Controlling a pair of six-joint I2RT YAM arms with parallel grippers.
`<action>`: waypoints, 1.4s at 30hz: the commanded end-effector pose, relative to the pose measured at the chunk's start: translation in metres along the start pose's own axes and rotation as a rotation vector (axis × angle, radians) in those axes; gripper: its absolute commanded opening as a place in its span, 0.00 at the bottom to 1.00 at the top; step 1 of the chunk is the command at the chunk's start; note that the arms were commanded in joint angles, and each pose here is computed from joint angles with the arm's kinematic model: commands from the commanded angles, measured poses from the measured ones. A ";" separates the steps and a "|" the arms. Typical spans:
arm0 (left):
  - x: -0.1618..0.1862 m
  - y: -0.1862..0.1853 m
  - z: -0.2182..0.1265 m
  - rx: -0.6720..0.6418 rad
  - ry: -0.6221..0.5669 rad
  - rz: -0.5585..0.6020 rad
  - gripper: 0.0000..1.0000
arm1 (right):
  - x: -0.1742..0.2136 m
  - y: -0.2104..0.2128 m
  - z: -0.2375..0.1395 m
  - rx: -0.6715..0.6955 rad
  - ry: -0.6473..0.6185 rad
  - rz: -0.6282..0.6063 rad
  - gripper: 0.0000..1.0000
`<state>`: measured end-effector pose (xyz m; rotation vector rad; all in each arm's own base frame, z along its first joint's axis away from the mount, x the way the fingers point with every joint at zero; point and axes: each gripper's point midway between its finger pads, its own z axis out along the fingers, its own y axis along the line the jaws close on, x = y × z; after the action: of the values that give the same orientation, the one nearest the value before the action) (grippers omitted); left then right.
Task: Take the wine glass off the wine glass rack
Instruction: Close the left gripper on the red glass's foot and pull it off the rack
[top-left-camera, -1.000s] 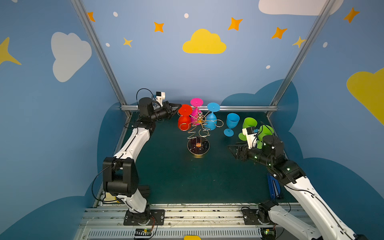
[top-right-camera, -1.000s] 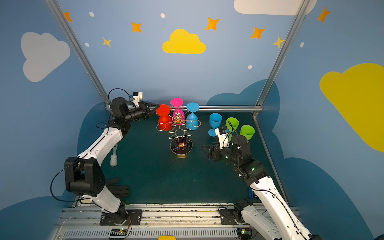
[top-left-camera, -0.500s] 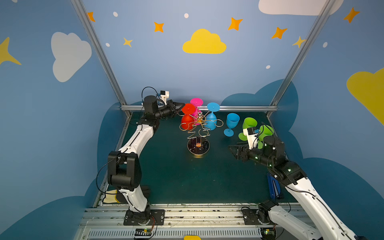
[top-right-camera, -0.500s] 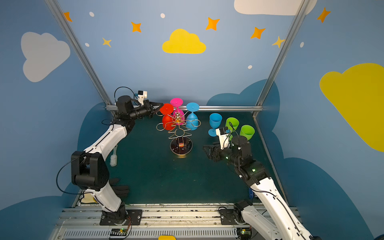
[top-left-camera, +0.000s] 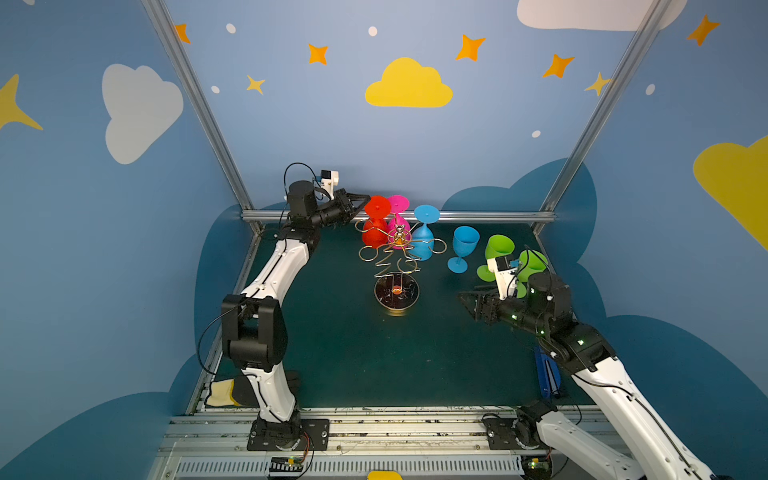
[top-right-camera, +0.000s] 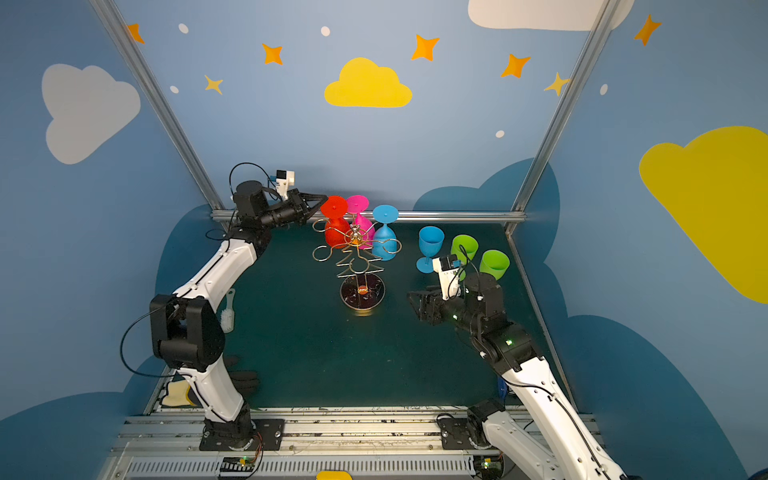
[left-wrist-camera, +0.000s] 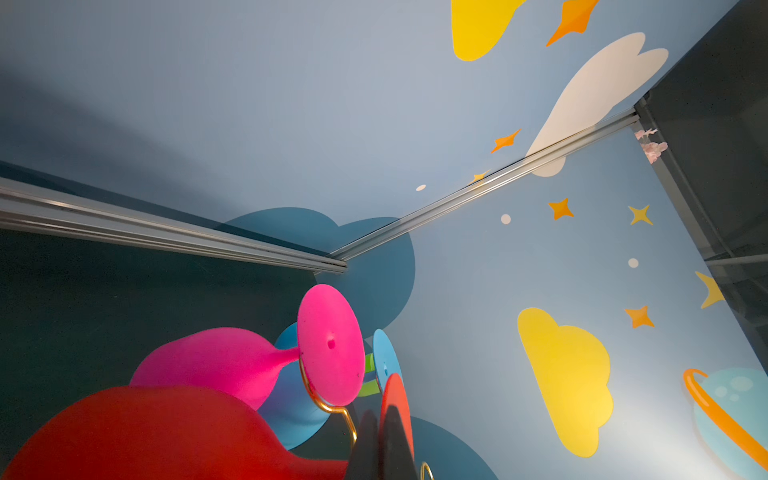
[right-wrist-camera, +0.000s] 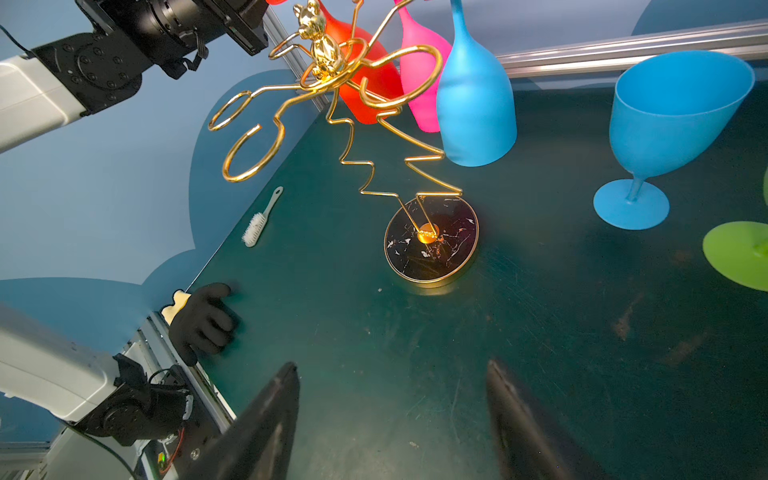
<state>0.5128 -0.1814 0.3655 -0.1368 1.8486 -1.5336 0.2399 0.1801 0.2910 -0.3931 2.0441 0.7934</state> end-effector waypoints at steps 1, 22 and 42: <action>-0.012 0.003 -0.009 -0.004 -0.034 0.016 0.03 | -0.001 0.002 -0.004 0.004 -0.005 -0.016 0.70; -0.051 -0.019 -0.099 0.040 -0.201 0.002 0.03 | -0.002 0.001 -0.007 0.014 -0.007 -0.042 0.70; 0.022 -0.171 -0.208 0.202 -0.251 0.123 0.03 | -0.067 0.048 -0.008 -0.173 -0.174 -0.244 0.71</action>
<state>0.3438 -0.0632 0.4945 -0.1862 1.5080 -1.5124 0.2483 0.1975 0.3335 -0.5668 1.8696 0.7858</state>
